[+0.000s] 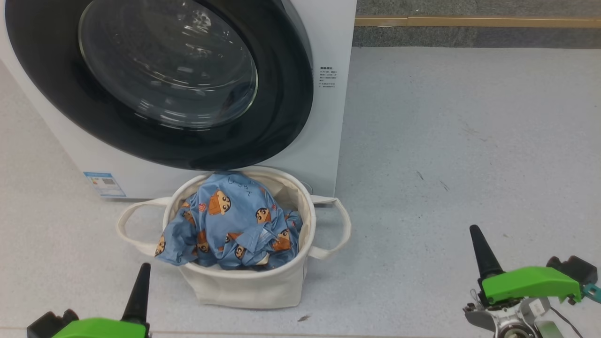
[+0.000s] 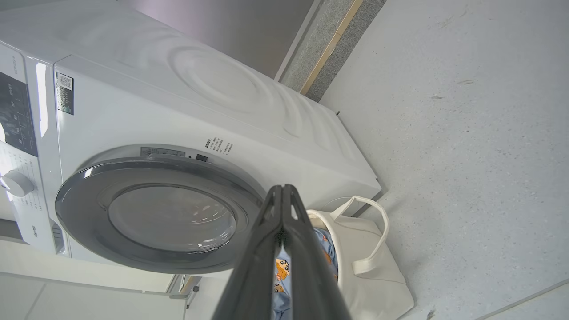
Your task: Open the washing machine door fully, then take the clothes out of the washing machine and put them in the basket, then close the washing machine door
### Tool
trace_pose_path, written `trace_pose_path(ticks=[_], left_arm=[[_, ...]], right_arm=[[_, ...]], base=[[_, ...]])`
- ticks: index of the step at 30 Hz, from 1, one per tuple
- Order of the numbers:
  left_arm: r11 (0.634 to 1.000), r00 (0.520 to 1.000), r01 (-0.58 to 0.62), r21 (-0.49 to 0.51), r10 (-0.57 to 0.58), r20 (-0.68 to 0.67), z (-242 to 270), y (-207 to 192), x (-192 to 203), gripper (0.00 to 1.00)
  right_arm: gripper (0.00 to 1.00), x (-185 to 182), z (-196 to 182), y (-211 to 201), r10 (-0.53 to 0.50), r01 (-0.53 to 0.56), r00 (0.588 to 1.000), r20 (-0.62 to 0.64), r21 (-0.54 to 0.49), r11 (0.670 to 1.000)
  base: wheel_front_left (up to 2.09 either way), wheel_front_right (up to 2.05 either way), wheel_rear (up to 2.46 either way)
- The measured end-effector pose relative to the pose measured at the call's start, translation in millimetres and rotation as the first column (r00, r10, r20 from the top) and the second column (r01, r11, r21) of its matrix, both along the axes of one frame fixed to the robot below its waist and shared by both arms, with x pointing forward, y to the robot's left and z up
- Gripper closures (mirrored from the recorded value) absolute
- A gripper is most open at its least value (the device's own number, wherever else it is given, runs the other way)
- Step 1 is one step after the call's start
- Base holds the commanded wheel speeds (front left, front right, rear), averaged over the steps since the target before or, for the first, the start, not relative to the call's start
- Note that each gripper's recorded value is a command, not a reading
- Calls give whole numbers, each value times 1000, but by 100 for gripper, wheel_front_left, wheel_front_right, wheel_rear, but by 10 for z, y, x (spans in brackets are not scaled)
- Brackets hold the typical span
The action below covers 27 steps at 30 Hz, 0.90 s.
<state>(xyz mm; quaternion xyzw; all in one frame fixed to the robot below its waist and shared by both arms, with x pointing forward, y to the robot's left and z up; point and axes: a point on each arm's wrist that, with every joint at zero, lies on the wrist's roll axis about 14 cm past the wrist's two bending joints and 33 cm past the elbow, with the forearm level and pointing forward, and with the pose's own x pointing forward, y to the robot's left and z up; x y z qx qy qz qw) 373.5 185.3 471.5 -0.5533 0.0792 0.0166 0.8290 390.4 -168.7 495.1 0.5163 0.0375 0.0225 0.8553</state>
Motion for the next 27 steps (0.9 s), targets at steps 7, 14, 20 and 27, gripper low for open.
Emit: trace_pose_path(ticks=[7, 14, 20, 27], left_arm=[[998, 1000, -9, -65, 9, 3, 13, 1, 10, 100], [992, 1000, -25, -127, 27, 9, 26, 17, 12, 100], [983, 999, -36, -179, 38, 7, 19, 17, 4, 100], [970, 999, -46, -241, 51, 13, 39, 25, 12, 100]], right_arm=[[100, -15, -23, -60, -21, 22, 1000, -15, 78, 997], [100, -44, -58, -136, -46, 50, 998, -32, 155, 987], [100, -45, -52, -180, -59, 66, 998, -37, 221, 973], [100, -48, -42, -233, -74, 82, 996, -40, 297, 951]], base=[[0, 0, 0], [0, 0, 0], [0, 0, 0], [0, 0, 0]])
